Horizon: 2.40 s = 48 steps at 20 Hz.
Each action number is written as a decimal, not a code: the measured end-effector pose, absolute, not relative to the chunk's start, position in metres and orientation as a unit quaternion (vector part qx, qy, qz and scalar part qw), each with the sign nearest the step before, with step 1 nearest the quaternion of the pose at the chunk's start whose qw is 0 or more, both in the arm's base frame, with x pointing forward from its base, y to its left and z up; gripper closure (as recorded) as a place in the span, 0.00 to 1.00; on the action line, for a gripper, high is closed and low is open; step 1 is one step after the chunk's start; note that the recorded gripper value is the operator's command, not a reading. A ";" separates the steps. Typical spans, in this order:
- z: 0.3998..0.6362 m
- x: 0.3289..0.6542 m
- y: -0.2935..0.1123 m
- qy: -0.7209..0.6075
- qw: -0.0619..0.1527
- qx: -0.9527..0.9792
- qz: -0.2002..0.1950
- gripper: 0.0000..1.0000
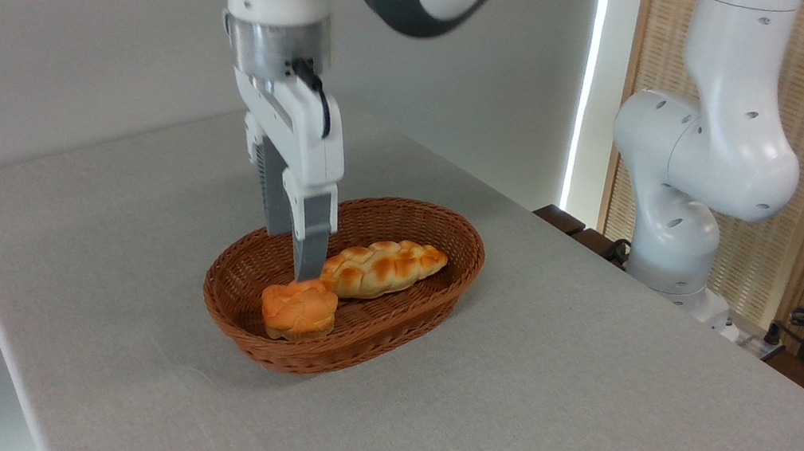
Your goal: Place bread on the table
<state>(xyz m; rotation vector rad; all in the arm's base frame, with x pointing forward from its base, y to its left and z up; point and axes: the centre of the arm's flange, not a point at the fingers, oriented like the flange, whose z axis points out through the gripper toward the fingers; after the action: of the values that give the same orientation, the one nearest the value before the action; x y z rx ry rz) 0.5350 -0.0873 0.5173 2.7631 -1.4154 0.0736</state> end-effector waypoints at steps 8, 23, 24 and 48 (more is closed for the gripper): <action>0.468 0.526 -0.091 -0.495 0.017 0.869 0.021 0.00; 0.436 0.525 -0.110 -0.521 0.017 0.853 0.019 0.76; 0.435 0.525 -0.110 -0.521 0.017 0.853 0.018 0.77; 0.460 0.522 -0.106 -0.520 0.032 0.854 -0.014 0.83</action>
<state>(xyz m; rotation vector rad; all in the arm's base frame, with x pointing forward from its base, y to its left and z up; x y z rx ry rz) 0.5223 -0.1056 0.4597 2.6290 -1.6004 -0.0443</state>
